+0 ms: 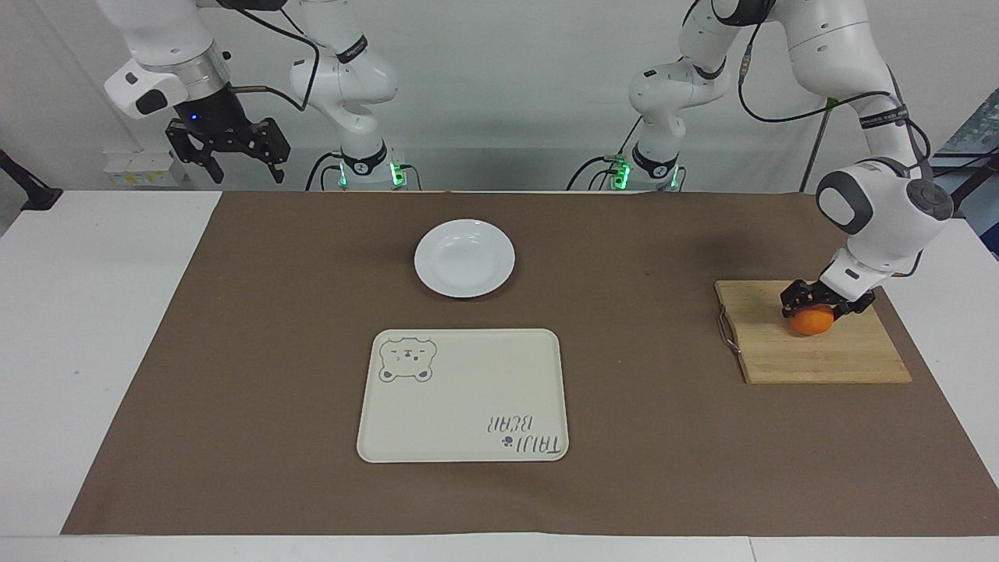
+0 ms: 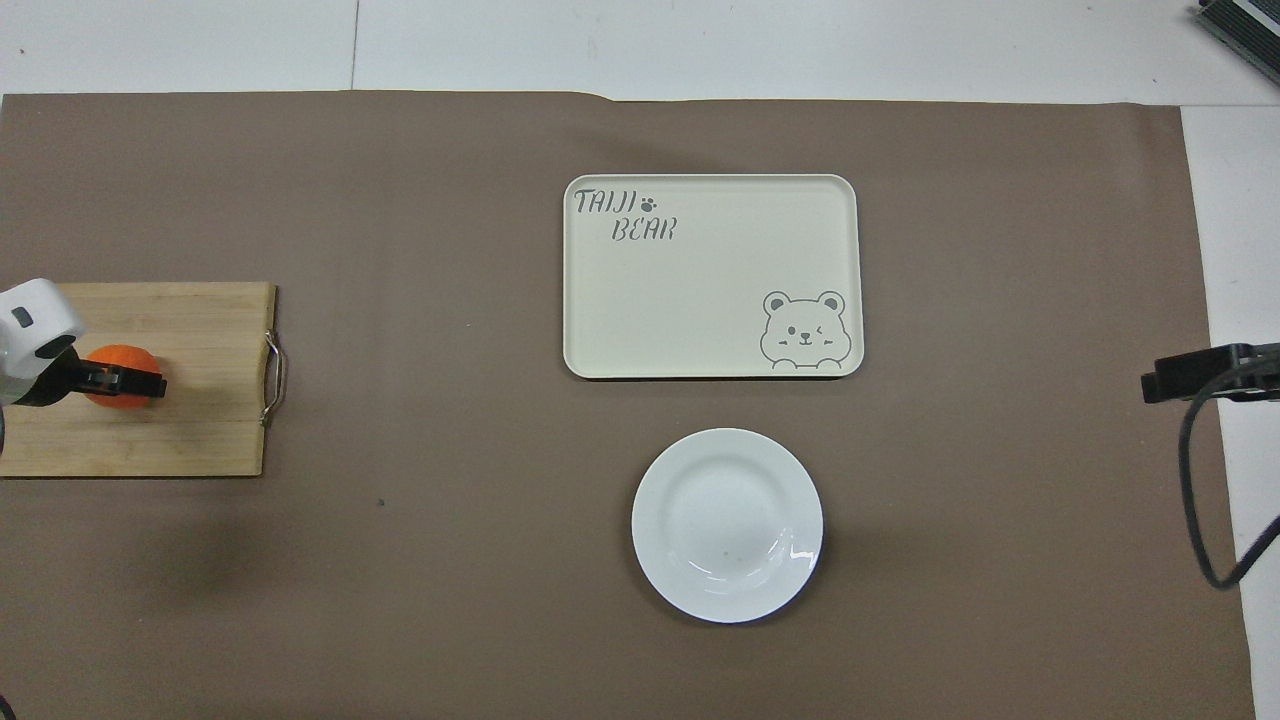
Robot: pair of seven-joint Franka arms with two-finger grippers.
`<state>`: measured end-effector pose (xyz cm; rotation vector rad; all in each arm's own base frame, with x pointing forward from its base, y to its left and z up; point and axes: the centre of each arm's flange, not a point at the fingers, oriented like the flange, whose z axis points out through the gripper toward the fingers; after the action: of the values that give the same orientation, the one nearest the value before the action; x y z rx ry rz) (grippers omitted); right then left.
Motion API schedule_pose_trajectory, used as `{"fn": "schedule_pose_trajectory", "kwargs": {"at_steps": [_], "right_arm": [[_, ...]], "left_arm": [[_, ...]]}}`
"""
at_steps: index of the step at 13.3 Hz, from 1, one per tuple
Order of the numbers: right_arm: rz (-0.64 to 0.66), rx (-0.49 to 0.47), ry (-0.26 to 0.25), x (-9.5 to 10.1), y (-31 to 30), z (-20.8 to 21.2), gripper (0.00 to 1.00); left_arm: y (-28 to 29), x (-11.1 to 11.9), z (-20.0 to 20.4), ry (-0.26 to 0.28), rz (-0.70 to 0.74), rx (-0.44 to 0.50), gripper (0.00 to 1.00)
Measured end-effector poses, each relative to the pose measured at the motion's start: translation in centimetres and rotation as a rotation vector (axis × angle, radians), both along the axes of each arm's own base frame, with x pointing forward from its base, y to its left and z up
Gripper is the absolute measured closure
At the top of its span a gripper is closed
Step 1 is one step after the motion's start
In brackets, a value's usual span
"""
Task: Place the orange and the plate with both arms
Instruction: 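Grasp the orange on the wooden board with the left gripper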
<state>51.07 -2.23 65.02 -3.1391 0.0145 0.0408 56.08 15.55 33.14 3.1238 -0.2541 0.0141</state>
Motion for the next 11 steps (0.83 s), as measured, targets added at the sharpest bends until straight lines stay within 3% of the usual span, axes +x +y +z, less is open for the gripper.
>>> {"fn": "schedule_pose_trajectory", "kwargs": {"at_steps": [2,3,6,11], "right_arm": [[0.000,0.000,0.000,0.0,0.0,0.0,0.00],[0.000,0.000,0.000,0.0,0.0,0.0,0.00],[0.000,0.000,0.000,0.0,0.0,0.0,0.00],[0.000,0.000,0.000,0.0,0.0,0.0,0.00]], "left_arm": [[0.1,0.0,0.2,-0.003,0.001,0.000,0.20],[0.0,0.0,0.3,-0.005,0.001,0.001,0.23],[-0.5,0.1,0.9,-0.015,-0.009,0.002,0.23],[-5.7,1.0,5.0,-0.078,-0.097,0.011,0.23]]}}
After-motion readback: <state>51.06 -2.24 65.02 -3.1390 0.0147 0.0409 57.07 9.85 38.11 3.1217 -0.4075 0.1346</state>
